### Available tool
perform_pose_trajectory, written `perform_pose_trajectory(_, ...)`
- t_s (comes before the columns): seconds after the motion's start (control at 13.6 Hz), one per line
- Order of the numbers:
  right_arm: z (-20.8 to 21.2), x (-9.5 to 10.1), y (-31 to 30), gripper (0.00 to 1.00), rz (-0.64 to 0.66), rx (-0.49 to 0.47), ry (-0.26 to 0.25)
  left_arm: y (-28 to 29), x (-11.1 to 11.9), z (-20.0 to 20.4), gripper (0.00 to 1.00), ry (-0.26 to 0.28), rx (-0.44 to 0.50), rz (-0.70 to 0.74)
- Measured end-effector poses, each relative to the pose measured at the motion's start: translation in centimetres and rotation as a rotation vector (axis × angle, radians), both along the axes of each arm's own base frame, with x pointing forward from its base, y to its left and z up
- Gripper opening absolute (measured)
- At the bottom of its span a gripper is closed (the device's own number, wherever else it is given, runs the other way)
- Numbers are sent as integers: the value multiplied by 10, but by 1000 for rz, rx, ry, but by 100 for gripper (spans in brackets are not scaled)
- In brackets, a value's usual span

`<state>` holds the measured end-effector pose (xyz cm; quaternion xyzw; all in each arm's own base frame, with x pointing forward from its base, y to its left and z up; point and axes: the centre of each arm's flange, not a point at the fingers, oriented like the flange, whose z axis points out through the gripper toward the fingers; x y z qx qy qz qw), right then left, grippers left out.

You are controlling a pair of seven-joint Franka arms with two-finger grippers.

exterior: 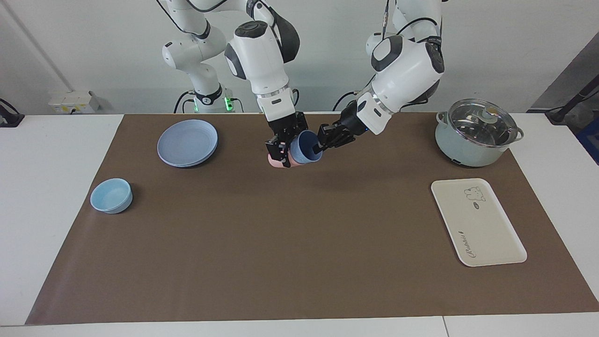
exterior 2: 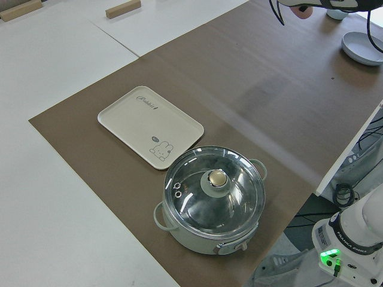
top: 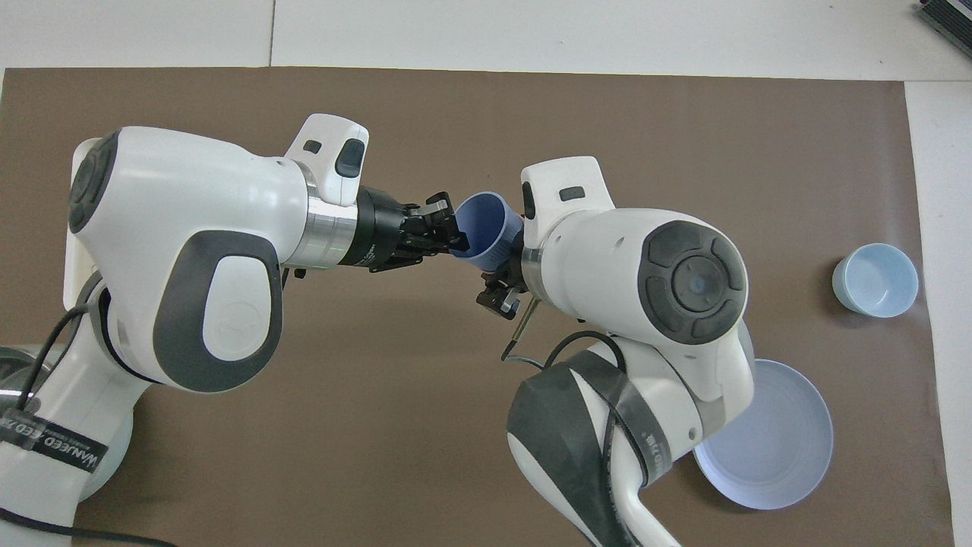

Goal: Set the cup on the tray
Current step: 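Pull the blue cup out with the left gripper while the right holds pink, then lower the blue cup onto the tray while the right gripper lowers pink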

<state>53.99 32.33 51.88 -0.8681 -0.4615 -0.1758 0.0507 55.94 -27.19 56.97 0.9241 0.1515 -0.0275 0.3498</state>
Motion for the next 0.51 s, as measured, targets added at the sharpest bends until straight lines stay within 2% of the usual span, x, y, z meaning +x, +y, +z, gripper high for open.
perform_pose_trajectory(0.15, 0, 6, -10, 85, -21, 0, -1, 48, 22, 19, 6, -57, 40, 62)
perform_pose_trajectory(0.29, 5, 24, -42, 85, -86, 11, -4, 91, 35, 21, 6, -110, 167, 81)
perform_pose_trajectory(0.44, 11, 46, -93, 85, -165, 79, 11, 137, 45, 16, 6, -170, 307, 47)
perform_pose_trajectory(0.51, 12, 56, -119, 85, -166, 128, 3, 165, 50, 11, 6, -192, 344, 18)
